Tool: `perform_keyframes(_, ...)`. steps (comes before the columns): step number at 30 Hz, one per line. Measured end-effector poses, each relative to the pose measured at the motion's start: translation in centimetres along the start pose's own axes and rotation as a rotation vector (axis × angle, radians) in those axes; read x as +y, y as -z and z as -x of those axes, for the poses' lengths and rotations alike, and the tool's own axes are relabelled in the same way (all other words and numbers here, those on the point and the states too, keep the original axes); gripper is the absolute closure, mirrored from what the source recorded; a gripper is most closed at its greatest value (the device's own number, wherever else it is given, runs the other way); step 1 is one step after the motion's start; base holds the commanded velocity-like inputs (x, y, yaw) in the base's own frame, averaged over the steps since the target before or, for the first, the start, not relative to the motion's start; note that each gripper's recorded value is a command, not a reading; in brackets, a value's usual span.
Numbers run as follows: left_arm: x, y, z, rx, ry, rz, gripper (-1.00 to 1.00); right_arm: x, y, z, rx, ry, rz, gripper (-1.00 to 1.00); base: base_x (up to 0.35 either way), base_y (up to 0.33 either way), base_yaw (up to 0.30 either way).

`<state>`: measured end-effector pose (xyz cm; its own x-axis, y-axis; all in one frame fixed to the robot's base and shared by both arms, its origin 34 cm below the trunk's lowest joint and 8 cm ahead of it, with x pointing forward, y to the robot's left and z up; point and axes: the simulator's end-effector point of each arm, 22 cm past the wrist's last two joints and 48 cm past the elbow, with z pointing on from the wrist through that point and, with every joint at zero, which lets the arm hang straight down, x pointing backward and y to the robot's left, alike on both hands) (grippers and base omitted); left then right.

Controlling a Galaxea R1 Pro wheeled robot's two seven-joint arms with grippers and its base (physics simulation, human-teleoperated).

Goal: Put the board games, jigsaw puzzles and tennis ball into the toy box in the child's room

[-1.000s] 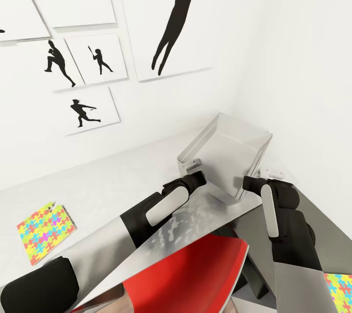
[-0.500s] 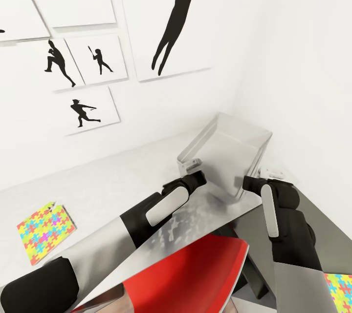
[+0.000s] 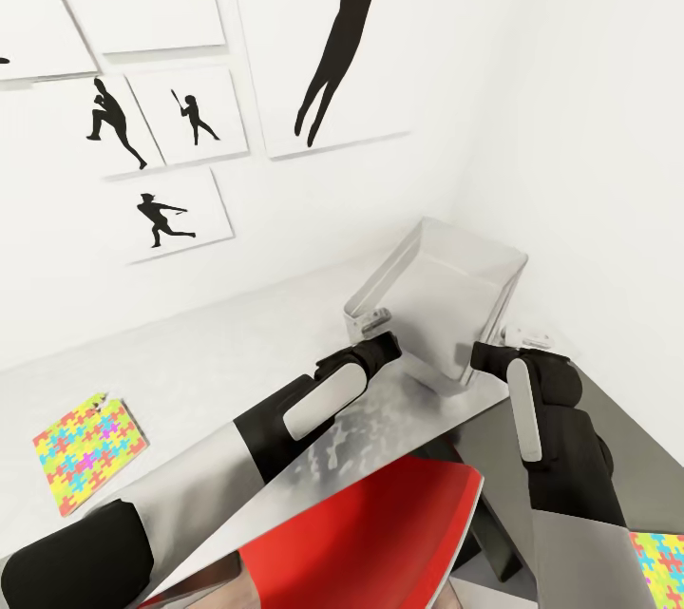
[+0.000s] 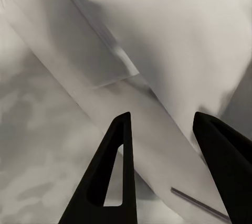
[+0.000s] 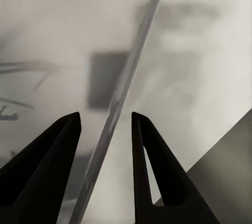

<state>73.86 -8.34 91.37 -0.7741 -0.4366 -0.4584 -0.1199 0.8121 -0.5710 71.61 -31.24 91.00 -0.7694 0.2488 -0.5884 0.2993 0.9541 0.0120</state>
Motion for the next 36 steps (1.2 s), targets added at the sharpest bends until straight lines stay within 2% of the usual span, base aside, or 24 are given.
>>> perform_keyframes(24, -0.6, 0.7, 0.6, -0.014, -0.009, -0.007, 1.00, 0.1, 0.8, 0.8, -0.017, -0.002, 0.004, 1.00, -0.002, 0.000, 0.000)
perform_keyframes(36, -0.8, 0.9, 0.8, -0.019, -0.012, -0.009, 1.00, 0.1, 1.1, 1.0, -0.023, -0.002, 0.004, 1.00, -0.151, 0.000, 0.000)
